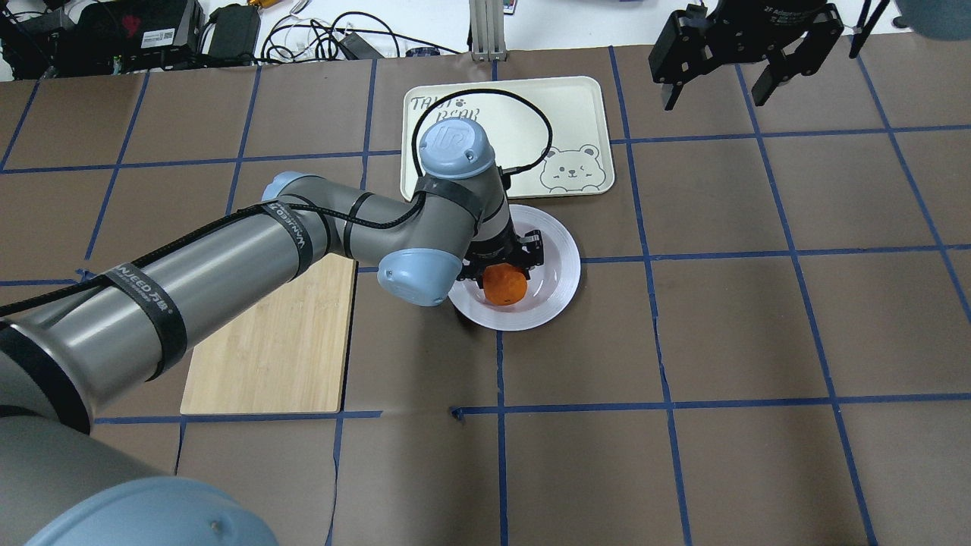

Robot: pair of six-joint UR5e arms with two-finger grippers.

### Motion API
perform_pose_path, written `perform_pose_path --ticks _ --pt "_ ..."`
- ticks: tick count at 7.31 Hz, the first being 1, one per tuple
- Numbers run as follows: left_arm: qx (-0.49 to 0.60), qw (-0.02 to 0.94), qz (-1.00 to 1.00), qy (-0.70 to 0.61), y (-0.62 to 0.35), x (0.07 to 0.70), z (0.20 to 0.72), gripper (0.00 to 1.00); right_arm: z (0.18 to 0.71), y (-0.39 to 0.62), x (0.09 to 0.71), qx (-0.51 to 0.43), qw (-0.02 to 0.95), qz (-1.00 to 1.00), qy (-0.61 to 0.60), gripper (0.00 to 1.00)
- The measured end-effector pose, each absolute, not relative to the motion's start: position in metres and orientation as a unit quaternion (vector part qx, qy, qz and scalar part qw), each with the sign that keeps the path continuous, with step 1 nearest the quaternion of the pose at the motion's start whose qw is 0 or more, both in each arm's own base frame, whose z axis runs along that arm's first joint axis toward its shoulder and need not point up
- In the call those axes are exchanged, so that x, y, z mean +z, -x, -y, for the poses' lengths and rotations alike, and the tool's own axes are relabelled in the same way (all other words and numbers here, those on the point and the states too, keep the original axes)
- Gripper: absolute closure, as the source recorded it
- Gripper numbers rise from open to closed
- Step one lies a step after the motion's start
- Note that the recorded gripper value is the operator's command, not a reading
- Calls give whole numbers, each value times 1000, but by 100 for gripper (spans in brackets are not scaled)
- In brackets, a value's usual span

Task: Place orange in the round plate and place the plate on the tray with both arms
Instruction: 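Release the orange onto the plate and raise the left gripper, then move the right gripper down to grasp the white plate's rim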

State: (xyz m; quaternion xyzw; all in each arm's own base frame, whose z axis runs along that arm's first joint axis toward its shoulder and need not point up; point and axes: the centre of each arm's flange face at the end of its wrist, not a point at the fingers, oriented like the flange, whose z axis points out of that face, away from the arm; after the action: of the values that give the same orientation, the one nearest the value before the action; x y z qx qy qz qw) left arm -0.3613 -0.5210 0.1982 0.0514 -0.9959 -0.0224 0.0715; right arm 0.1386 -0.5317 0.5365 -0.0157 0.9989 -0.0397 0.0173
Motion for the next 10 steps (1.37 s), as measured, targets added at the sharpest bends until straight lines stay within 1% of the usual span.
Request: perform_pose_path --ticks 1,3,5,6,8,10 --pt "-8 76 996 -51 356 216 528 0 533 -137 536 -40 18 -999 16 0" --pt "6 78 996 -49 320 273 550 0 537 -127 534 -38 29 -999 8 0" --pt "5 57 998 -34 268 348 553 0 547 -123 520 -28 85 -996 -5 0" --pt "5 49 998 -31 239 384 547 0 556 -124 497 -19 115 -993 -9 0" --pt "39 26 999 -25 197 452 520 0 565 -130 430 -22 172 -985 -14 0" --pt "69 12 997 -28 182 490 498 0 554 -135 350 -32 228 -973 -19 0"
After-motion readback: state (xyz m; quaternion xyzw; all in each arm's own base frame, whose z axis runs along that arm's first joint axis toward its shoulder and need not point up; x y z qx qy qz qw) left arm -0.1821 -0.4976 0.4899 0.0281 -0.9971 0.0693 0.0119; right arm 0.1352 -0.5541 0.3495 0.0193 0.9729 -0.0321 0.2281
